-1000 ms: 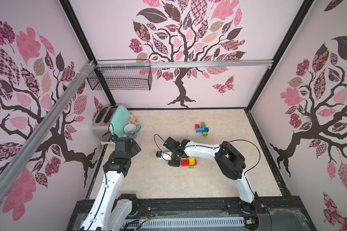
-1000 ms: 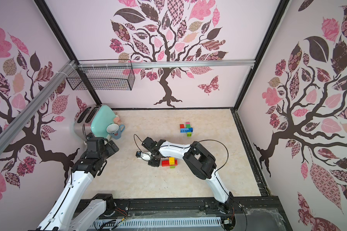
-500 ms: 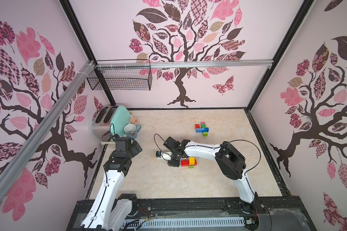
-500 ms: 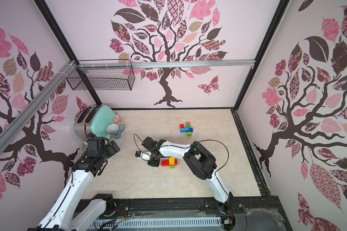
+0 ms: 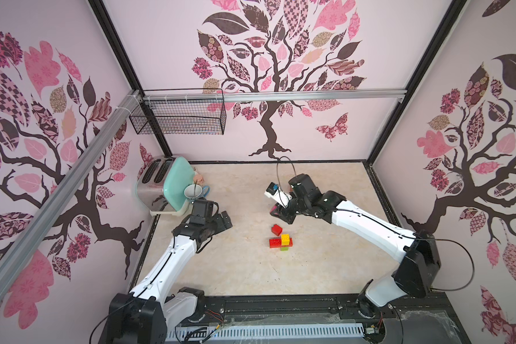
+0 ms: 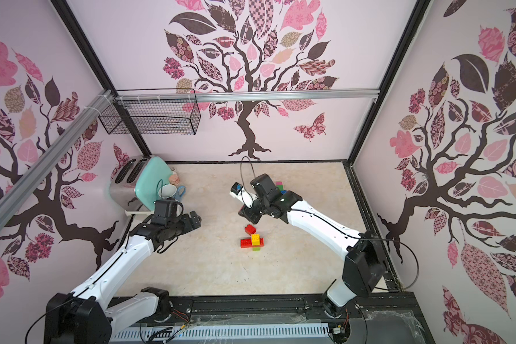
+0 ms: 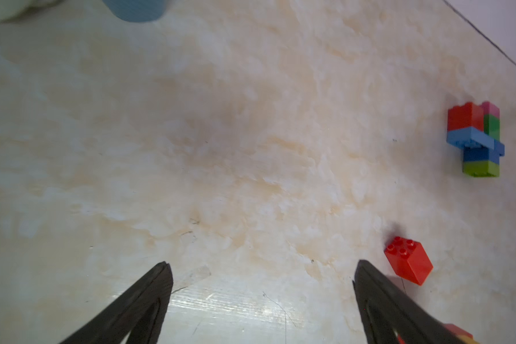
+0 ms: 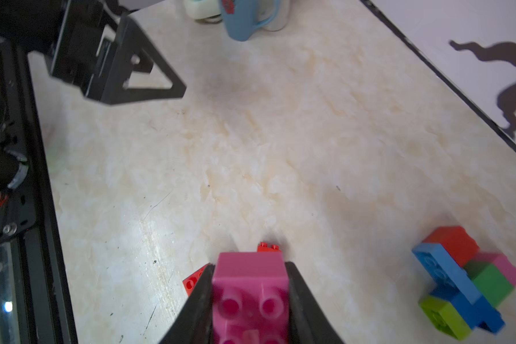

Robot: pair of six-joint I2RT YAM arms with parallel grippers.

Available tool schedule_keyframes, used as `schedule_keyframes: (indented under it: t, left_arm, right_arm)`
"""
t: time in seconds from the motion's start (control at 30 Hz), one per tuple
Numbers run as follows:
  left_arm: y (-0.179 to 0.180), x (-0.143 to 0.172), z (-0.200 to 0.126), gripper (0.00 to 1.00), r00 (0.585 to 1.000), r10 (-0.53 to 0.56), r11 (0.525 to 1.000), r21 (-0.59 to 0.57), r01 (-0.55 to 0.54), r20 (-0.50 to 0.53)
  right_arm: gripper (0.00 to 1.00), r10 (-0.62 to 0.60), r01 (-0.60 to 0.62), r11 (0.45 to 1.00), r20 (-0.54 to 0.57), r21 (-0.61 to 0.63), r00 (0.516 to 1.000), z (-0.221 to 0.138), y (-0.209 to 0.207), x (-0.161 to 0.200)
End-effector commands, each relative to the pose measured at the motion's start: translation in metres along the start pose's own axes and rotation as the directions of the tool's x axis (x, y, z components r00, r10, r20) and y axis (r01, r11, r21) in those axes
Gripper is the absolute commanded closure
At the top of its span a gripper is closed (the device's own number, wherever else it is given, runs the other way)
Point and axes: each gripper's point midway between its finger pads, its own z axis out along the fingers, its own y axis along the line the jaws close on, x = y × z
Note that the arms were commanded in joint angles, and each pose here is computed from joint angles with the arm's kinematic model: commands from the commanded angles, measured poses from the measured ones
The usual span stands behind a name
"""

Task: Assemble the number 4 with lego
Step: Pick up the lego brick from the center of the board, then assemble the lego brick with the lego brick.

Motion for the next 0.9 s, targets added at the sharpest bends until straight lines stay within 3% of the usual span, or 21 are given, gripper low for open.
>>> schedule_keyframes:
  t: [0.0, 0.07, 0.17, 0.3, 0.47, 0.63, 0.87]
  left_arm:
    - [-0.035, -0.003, 0.006, 0.02, 0.999, 0.043, 0.996, 0.085, -0.041, -0.025]
    - [-0.042, 0.009, 0.017, 0.02, 0.993, 0.087, 0.994, 0.078, -0.081, -0.084]
    - [-0.051, 0.023, 0.028, 0.02, 0.981, 0.13, 0.989, 0.086, -0.118, -0.144]
    - [-0.062, 0.037, 0.037, 0.02, 0.966, 0.169, 0.982, 0.119, -0.148, -0.195]
    - [-0.071, 0.06, 0.043, 0.02, 0.942, 0.218, 0.972, 0.142, -0.187, -0.253]
    - [-0.076, 0.07, 0.049, 0.02, 0.931, 0.228, 0.968, 0.167, -0.186, -0.285]
    - [-0.079, 0.081, 0.058, 0.02, 0.913, 0.234, 0.966, 0.183, -0.181, -0.333]
  right_arm:
    - [1.0, 0.413, -0.396, 0.905, -0.099, 0.154, 0.906, -0.007, -0.013, 0.043]
    - [1.0, 0.576, -0.547, 0.814, -0.149, 0.195, 0.804, -0.012, -0.007, 0.06]
    - [1.0, 0.697, -0.664, 0.716, -0.18, 0.214, 0.694, -0.017, 0.007, 0.07]
    - [1.0, 0.698, -0.642, 0.706, -0.139, 0.299, 0.703, -0.018, 0.013, 0.072]
    - [1.0, 0.74, -0.625, 0.641, -0.143, 0.446, 0.657, -0.015, 0.009, 0.094]
    - [1.0, 0.74, -0.601, 0.645, -0.19, 0.473, 0.645, -0.002, 0.013, 0.106]
    - [1.0, 0.716, -0.583, 0.671, -0.198, 0.457, 0.669, 0.01, 0.015, 0.101]
